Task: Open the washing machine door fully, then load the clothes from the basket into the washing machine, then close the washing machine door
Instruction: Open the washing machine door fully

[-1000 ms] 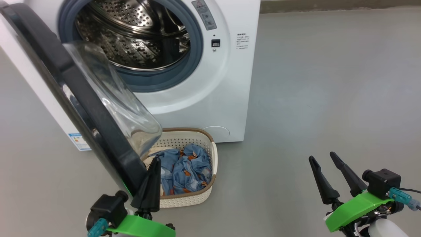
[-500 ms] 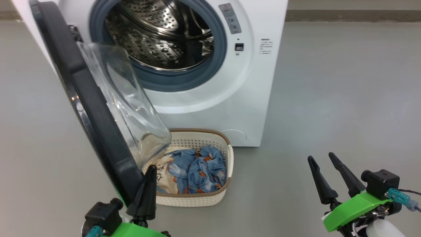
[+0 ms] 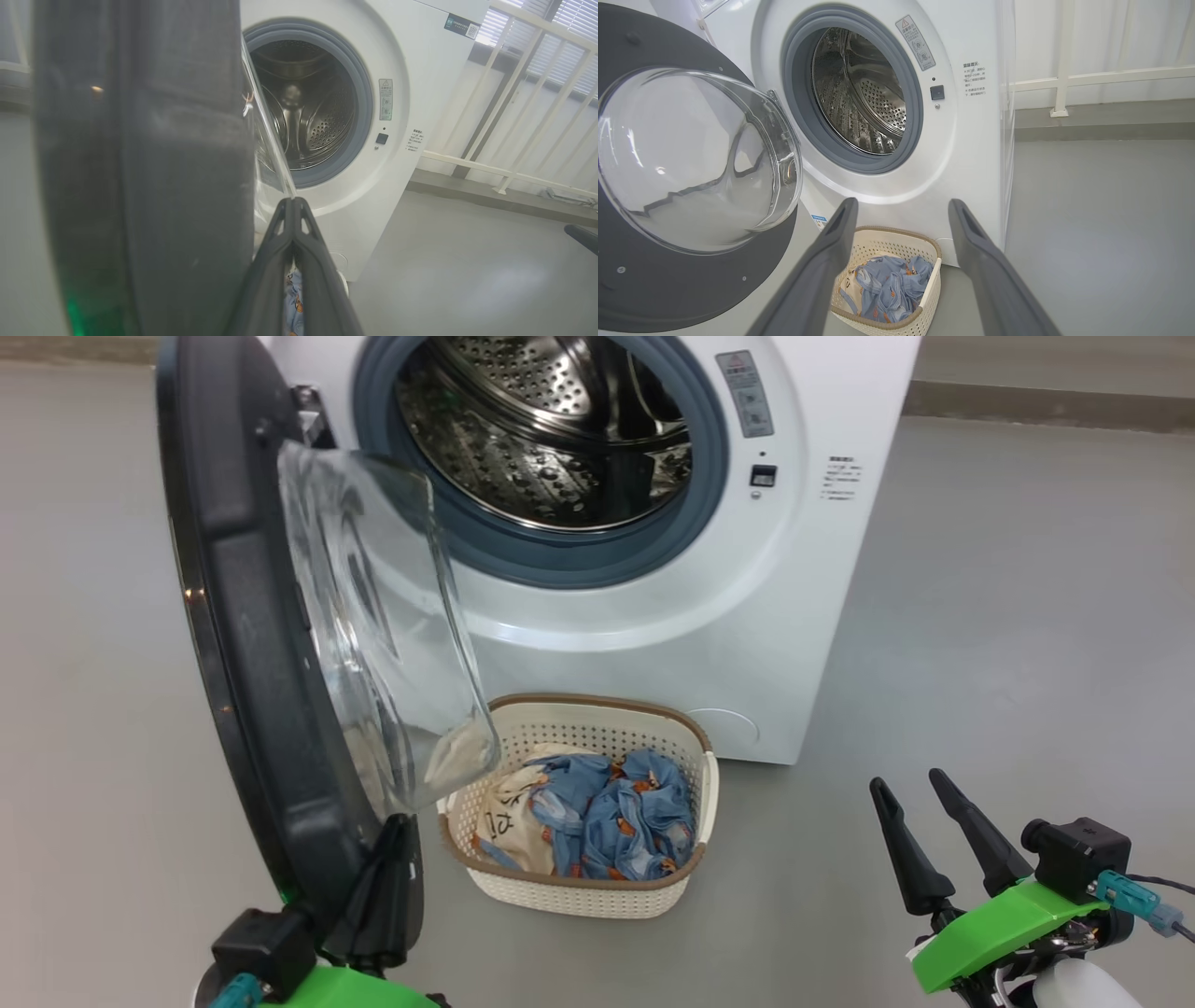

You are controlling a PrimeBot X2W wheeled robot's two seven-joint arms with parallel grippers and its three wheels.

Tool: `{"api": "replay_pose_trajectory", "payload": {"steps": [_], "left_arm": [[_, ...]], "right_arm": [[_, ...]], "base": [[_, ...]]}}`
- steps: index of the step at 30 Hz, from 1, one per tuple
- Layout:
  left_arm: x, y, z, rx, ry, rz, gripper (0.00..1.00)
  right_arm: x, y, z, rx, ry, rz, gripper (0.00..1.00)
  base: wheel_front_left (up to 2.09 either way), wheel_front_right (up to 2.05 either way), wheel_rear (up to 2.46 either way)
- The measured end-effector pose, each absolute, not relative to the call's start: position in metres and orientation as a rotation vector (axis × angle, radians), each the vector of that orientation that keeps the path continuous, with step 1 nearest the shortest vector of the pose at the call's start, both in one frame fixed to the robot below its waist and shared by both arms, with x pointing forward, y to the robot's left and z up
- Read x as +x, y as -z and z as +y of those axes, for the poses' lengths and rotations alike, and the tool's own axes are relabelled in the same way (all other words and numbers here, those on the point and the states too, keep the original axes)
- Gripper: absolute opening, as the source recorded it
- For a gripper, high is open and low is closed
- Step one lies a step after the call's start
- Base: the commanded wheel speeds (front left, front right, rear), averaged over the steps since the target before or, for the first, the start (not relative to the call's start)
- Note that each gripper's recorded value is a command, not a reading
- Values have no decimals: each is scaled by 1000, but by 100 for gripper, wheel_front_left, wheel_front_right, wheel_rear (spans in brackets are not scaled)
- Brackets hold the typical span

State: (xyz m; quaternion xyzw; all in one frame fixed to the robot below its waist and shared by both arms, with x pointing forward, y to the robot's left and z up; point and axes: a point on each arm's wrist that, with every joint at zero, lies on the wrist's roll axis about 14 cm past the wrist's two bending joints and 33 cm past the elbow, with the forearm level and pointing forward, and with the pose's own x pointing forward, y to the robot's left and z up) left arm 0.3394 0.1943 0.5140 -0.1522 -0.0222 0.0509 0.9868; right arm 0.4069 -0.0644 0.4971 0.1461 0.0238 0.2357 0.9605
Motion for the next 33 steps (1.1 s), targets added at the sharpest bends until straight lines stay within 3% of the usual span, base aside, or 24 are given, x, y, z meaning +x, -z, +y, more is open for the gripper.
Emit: {"api": "replay_pose_trajectory", "payload": {"steps": [33], "left_arm": [[294,-488,338,-236,-526,82,0]], "right_arm": [[420,-475,-5,326,-620,126,100]], "base": [[0,0,0]]}}
